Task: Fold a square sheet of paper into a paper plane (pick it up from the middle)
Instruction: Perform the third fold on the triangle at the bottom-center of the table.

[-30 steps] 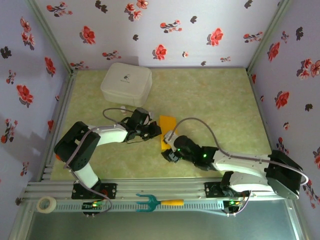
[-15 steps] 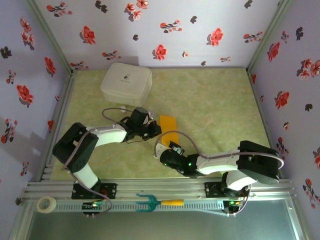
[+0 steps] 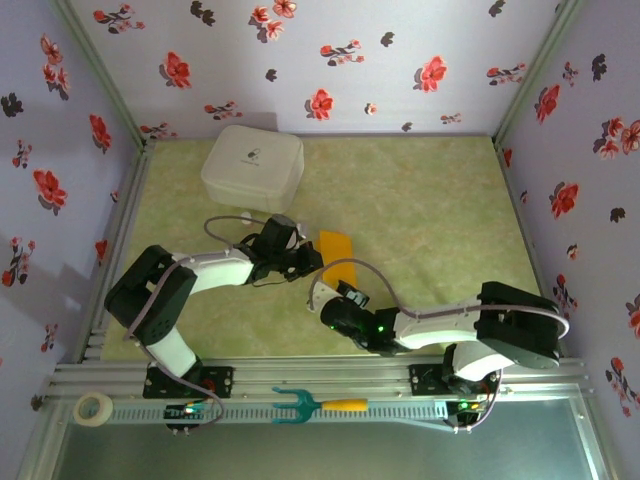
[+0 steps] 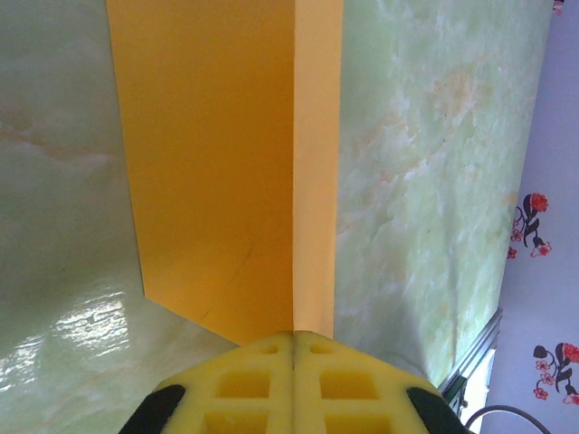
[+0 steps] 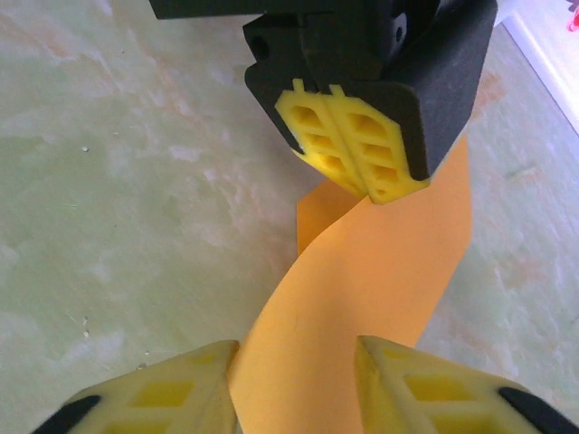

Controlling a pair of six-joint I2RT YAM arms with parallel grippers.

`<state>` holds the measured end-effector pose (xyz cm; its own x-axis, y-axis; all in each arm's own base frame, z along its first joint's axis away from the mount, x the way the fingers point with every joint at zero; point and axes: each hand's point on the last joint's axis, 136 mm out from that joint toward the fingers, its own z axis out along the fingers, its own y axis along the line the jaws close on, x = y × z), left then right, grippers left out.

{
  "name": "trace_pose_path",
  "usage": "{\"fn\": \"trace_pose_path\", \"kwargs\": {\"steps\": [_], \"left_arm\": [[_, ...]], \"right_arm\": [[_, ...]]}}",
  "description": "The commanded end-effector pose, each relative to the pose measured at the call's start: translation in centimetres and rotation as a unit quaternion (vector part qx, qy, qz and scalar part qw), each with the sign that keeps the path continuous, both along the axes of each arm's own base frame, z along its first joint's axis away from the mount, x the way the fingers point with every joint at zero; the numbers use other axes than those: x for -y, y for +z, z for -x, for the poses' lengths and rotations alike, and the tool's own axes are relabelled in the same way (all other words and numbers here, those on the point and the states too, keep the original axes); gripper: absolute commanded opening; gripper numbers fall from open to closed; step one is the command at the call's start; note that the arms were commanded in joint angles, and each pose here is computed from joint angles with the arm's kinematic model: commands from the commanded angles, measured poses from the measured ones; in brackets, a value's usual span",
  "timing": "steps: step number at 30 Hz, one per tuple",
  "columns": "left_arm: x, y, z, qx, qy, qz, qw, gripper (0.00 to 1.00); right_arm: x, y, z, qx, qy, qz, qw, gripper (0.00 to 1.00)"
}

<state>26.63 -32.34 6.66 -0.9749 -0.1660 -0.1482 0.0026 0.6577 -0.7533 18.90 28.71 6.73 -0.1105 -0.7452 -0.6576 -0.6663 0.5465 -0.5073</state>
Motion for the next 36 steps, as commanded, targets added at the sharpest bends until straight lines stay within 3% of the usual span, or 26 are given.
{"fn": "trace_pose_path", "kwargs": {"steps": [1,16,20,25,29,36], "left_arm": [[-0.4,0.3,0.2,-0.007,0.003,0.005,1.0,0.01],[-0.4,0.3,0.2,-0.006,0.003,0.004,1.0,0.03],[-0.6,0.6,0.1,0.0,0.004,-0.001,1.0,0.15],[-2.3,0.8,-0.1,0.011,0.019,-0.04,0.999,0.38],[-3.7,1.6,-0.5,0.029,0.035,-0.065,0.997,0.47],[-5.4,2.3,-0.9,0.049,0.058,-0.077,0.994,0.46]], "right_arm": [[0.5,0.4,0.0,0.005,-0.016,-0.017,1.0,0.33],[1.1,0.7,-0.4,-0.013,-0.04,-0.032,0.999,0.06],[1.0,0.8,-0.3,-0.034,-0.041,-0.052,0.997,0.01],[0.7,0.5,-0.1,-0.083,-0.04,-0.082,0.992,0.0],[0.1,0.4,0.2,-0.16,-0.046,-0.137,0.976,0.0],[-0.7,0.9,0.1,-0.318,-0.068,-0.221,0.919,0.0]]}}
